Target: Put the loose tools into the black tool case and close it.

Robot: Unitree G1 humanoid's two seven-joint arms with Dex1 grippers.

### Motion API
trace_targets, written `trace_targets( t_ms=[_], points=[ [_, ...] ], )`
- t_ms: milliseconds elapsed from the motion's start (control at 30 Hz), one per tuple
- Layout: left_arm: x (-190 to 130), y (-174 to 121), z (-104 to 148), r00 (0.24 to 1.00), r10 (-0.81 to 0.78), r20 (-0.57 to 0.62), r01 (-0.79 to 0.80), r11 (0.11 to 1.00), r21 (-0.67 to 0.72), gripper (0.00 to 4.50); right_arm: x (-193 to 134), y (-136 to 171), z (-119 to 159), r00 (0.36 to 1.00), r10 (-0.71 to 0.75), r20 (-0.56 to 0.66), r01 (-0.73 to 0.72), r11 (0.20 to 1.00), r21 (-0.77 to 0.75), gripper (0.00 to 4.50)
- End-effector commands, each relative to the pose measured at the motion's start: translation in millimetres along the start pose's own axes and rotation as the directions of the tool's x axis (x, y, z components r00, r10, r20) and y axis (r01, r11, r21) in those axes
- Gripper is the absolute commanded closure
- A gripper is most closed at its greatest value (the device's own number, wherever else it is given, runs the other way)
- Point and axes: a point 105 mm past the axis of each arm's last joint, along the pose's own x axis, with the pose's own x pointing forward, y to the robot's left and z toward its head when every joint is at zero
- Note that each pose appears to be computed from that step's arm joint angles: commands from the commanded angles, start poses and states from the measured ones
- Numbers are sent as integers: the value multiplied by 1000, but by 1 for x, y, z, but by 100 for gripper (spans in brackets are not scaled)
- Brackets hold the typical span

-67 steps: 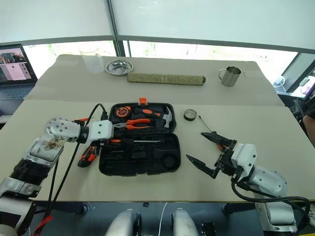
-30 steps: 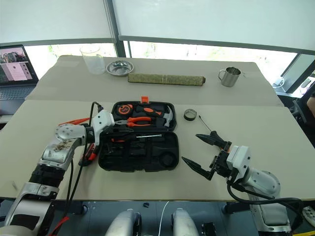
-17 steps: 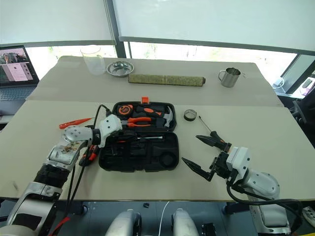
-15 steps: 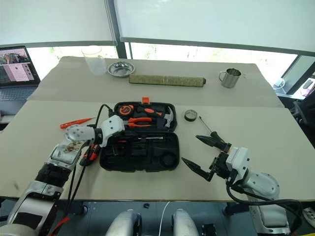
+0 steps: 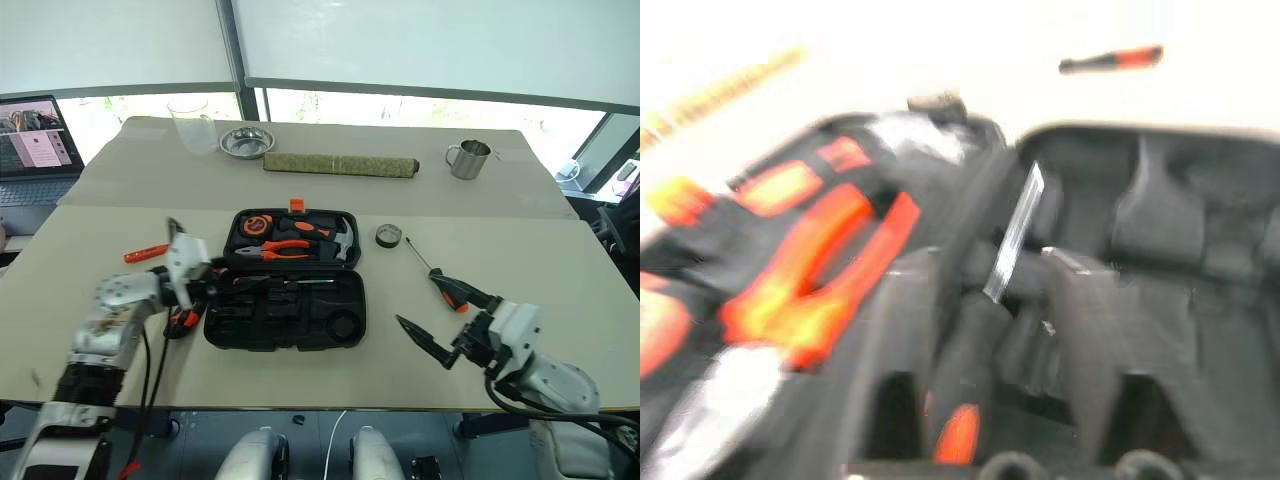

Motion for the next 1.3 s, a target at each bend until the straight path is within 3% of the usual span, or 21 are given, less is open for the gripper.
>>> trace_targets(
  t_ms=[33, 67, 133, 267, 433, 600, 800, 867, 900, 1033, 1200, 1300],
  points=[
    [-33, -12, 11, 999, -41, 21, 42, 999, -11, 43, -30, -15, -3, 994, -91, -52, 89, 995, -42, 0],
    [-47, -26, 9, 994, -104, -12, 104, 995, 3, 14, -40, -17, -10, 988, -124, -89, 121, 992, -36, 0],
    [-62, -41, 10, 984, -170, -50, 171, 985, 18, 6, -53, -20, -18, 976, -170, -137, 167, 985, -28, 0],
    [-71, -38, 20, 993, -115, -24, 115, 993, -5, 6, -56, -25, -24, 963, -207, -174, 206, 978, -22, 0],
    [-74, -40, 16, 996, -84, -5, 84, 994, -72, 6, -23, -47, -22, 952, -157, -262, 167, 986, 17, 0],
    [-63, -40, 22, 995, -86, 40, 89, 992, -86, 6, 20, -83, -38, 864, -77, -498, 124, 990, 62, 0],
    [-56, -41, 21, 994, -94, 52, 98, 992, -81, 6, 53, -98, -51, 810, -53, -584, 119, 990, 75, 0],
    [-53, -43, 22, 993, -102, 56, 106, 991, -77, 6, 59, -96, -66, 763, -32, -646, 129, 986, 104, 0],
    [-52, -44, 23, 993, -103, 57, 107, 991, -75, 0, 61, -97, -71, 745, -37, -666, 142, 984, 104, 54],
    [-52, -44, 25, 993, -102, 57, 107, 992, -75, 0, 59, -96, -78, 712, -25, -702, 164, 978, 131, 177],
    [-52, -44, 28, 993, -100, 70, 105, 992, -76, 0, 42, -113, -70, 700, -130, -703, 267, 960, 88, 350],
    [-50, -42, 32, 992, -81, 97, 89, 993, -75, 0, 36, -124, -54, 733, -190, -653, 285, 958, 42, 355]
  ],
)
